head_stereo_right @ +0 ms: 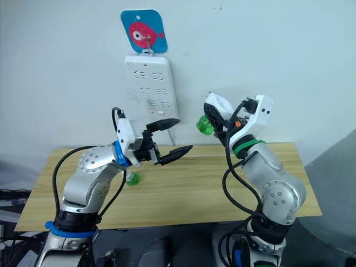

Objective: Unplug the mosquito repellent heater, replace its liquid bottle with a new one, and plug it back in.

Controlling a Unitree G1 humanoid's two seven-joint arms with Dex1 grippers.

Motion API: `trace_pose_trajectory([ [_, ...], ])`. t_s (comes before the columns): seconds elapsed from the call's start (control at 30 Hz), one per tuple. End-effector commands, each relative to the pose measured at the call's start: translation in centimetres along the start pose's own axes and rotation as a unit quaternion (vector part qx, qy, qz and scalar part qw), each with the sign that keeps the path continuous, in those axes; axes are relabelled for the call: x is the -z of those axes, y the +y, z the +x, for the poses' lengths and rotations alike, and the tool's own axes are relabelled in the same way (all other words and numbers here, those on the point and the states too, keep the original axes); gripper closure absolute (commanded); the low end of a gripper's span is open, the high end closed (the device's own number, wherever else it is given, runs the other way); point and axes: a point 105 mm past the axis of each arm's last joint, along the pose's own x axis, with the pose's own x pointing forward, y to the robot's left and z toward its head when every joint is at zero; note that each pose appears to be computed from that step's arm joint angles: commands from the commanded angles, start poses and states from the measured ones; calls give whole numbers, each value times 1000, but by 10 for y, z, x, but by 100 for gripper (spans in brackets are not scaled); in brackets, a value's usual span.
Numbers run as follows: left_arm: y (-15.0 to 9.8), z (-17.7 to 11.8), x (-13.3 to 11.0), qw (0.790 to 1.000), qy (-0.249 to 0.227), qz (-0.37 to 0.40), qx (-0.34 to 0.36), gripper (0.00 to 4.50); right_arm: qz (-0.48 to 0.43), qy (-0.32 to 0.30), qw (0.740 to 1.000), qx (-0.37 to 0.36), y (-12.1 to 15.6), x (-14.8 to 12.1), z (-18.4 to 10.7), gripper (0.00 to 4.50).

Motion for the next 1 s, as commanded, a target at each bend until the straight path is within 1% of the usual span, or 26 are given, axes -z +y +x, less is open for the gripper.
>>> trace_pose_trajectory([
  [0.03, 3, 9, -13, 999, -32, 6, -16, 0, 91, -19, 995, -45, 24, 5, -1, 153],
  [0.23, -4, 20, -17, 998, -58, 21, -12, 0, 101, -7, 994, -51, 28, 9, -3, 153],
  [0.37, -6, 21, -14, 998, -57, 17, -8, 0, 110, -7, 993, -51, 29, 9, -4, 153],
  [0.57, -1, 21, -15, 998, -63, 12, -14, 0, 114, -7, 992, -50, 30, 7, -5, 153],
  [0.67, -3, 21, -14, 998, -63, 10, -9, 62, 114, -6, 992, -49, 30, 7, -5, 153],
  [0.83, -1, 21, -16, 998, -66, 12, -11, 215, 115, 0, 992, -54, 32, 8, -5, 153],
  [0.87, -1, 21, -17, 998, -68, 13, -12, 227, 114, 3, 992, -54, 32, 9, -6, 153],
  [1.0, -2, 20, -17, 998, -67, 20, -6, 227, 118, 14, 991, -57, 32, 13, -7, 153],
])
